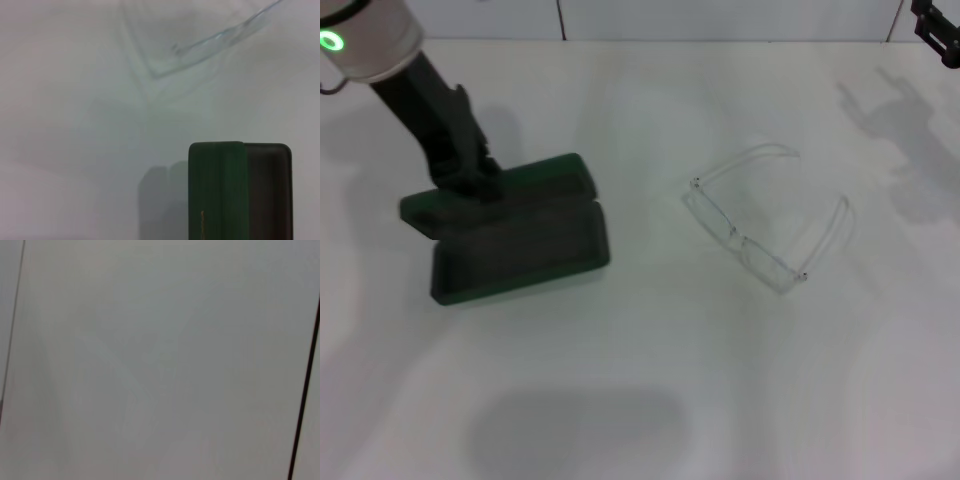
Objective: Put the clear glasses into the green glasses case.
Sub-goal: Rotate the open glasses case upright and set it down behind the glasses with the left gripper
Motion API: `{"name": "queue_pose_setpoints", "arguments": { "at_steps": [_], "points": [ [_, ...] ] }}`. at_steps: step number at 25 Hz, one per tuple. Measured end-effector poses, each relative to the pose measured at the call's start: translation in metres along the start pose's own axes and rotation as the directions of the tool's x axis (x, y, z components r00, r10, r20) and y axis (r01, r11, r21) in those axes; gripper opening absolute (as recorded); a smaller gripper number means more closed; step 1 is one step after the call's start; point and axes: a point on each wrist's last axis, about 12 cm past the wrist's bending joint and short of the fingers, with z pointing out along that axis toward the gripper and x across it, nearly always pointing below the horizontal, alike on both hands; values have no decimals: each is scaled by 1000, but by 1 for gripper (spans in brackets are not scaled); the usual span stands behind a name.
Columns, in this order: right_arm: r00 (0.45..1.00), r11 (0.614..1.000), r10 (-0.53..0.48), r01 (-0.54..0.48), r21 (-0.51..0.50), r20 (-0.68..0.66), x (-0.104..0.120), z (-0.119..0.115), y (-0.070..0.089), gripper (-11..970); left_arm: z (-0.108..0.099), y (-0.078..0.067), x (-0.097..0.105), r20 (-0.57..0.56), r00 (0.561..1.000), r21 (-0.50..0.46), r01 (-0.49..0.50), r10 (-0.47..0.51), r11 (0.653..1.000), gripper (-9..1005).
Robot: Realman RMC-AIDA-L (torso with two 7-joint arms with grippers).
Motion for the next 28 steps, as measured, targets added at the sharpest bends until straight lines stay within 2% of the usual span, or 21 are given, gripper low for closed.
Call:
{"name": "queue_pose_setpoints", "arguments": {
  "at_steps": [8, 17, 28],
  "points": [
    [1000, 1000, -4, 4, 4, -2, 1, -3, -2, 632, 12, -7, -45, 3, 999, 91, -46, 46, 995, 225],
    [1000, 1000, -29, 29, -3, -5, 4, -11, -5, 634, 37, -3, -77, -88, 993, 35, -72, 75, 997, 223],
    [999, 999, -50, 50, -7, 3, 5, -15, -5, 633, 54, -12, -112, -108, 988, 20, -106, 108, 994, 220]
  ]
}}
